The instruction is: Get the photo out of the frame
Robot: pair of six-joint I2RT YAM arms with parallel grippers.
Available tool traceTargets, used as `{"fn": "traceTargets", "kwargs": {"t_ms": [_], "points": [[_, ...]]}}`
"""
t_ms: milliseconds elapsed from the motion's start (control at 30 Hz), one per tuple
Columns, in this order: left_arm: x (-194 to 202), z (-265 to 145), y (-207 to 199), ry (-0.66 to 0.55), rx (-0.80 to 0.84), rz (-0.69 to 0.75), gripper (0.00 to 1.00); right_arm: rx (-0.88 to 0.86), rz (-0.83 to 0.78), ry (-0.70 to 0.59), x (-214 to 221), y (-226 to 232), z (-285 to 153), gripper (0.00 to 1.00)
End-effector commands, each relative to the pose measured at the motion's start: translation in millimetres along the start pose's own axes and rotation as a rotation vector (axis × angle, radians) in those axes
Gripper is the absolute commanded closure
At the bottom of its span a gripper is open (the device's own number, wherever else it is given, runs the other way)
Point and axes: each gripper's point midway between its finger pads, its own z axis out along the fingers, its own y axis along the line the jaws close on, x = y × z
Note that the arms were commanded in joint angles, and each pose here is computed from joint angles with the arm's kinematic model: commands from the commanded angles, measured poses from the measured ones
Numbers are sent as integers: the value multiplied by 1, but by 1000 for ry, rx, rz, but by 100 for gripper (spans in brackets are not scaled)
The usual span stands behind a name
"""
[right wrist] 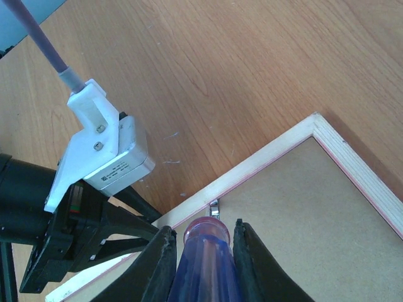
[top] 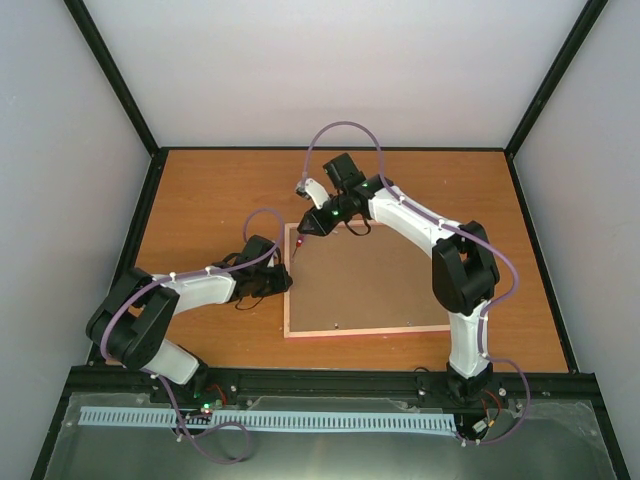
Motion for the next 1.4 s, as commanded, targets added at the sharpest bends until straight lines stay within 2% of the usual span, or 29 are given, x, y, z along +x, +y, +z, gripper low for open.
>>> {"fn": "traceTargets", "kwargs": {"t_ms": [0, 300, 533, 900, 1100, 1167, 1200, 1300, 1367], "points": [[13, 3, 14, 32, -45, -28, 99, 120, 5, 29, 3, -21, 5, 97], [14, 4, 16, 35, -52, -29, 99, 168, 10, 58, 8, -23, -3, 97], [14, 5, 18, 34, -58, -32, 99, 297, 27, 53, 6, -34, -25, 97], [-3, 1, 12, 1, -81, 32, 99, 286, -33, -10, -3, -8, -74, 97], [-38, -11, 12, -46, -106, 68, 96, 425, -46, -43, 13, -58, -131, 97], [-56, -18, 8, -80, -102, 82, 90, 461, -39, -47, 20, -79, -149, 97], [-63, -23, 5, -86, -105, 96, 84, 488, -33, -51, 23, -90, -160, 97], [-84, -40, -2, -126, -144, 145, 58, 554, -11, -62, 32, -123, -189, 97], [-93, -53, -9, -146, -153, 169, 52, 606, -4, -70, 39, -145, -208, 97]]}}
